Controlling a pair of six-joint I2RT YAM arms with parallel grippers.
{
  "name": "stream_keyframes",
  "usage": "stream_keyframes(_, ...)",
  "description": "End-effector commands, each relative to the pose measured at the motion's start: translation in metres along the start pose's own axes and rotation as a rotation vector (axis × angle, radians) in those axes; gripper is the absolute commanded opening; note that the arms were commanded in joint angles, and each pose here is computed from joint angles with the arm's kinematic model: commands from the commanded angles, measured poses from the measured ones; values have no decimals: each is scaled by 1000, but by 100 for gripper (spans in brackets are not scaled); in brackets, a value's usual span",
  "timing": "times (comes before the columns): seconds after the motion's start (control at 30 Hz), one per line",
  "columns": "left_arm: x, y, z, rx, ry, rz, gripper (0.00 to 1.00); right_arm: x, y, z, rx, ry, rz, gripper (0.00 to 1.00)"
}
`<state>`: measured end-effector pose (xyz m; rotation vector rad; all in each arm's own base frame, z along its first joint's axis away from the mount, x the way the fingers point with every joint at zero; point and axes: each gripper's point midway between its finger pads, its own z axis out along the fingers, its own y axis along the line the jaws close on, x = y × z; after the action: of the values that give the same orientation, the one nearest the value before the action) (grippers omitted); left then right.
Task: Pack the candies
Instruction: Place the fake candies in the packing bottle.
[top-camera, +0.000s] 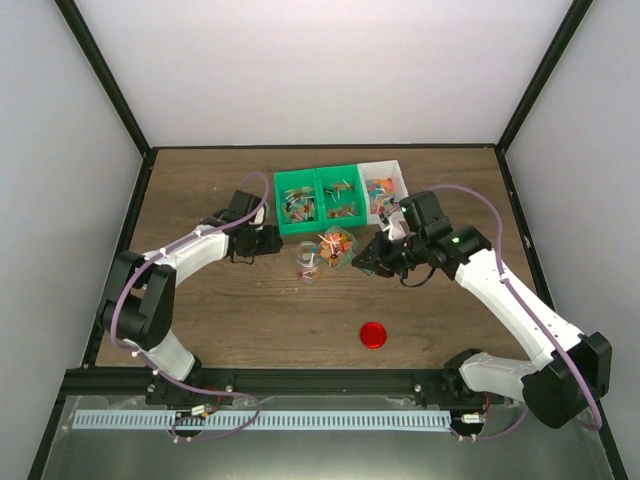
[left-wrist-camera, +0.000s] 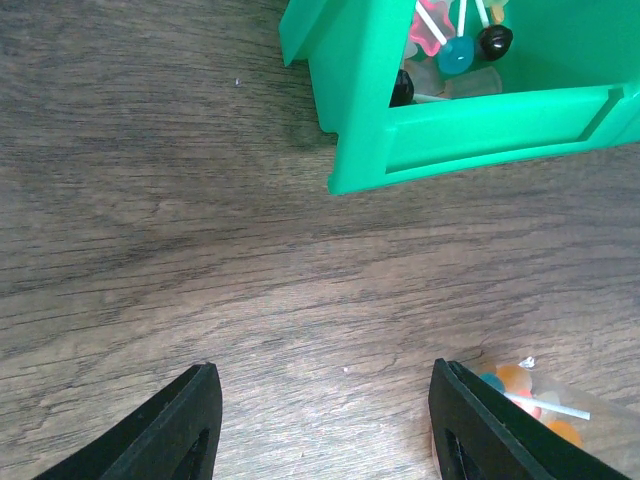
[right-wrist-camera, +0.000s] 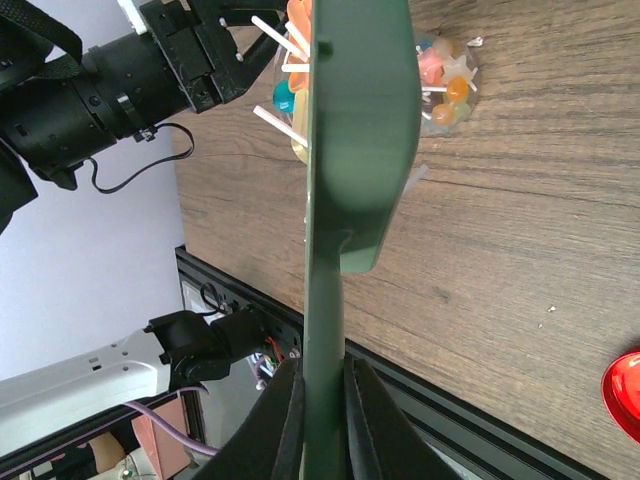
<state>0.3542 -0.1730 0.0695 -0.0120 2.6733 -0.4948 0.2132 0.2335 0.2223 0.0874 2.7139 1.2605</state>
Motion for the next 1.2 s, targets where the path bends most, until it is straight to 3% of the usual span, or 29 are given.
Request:
stream_keyframes(0.0,-6,-3,2,2,-9,21,59,-4,17,-7,-19,-19,-56,1)
stream_keyframes(1.17,-5,1,5,0,1,20,59,-5,23,3,43,1,-71,1)
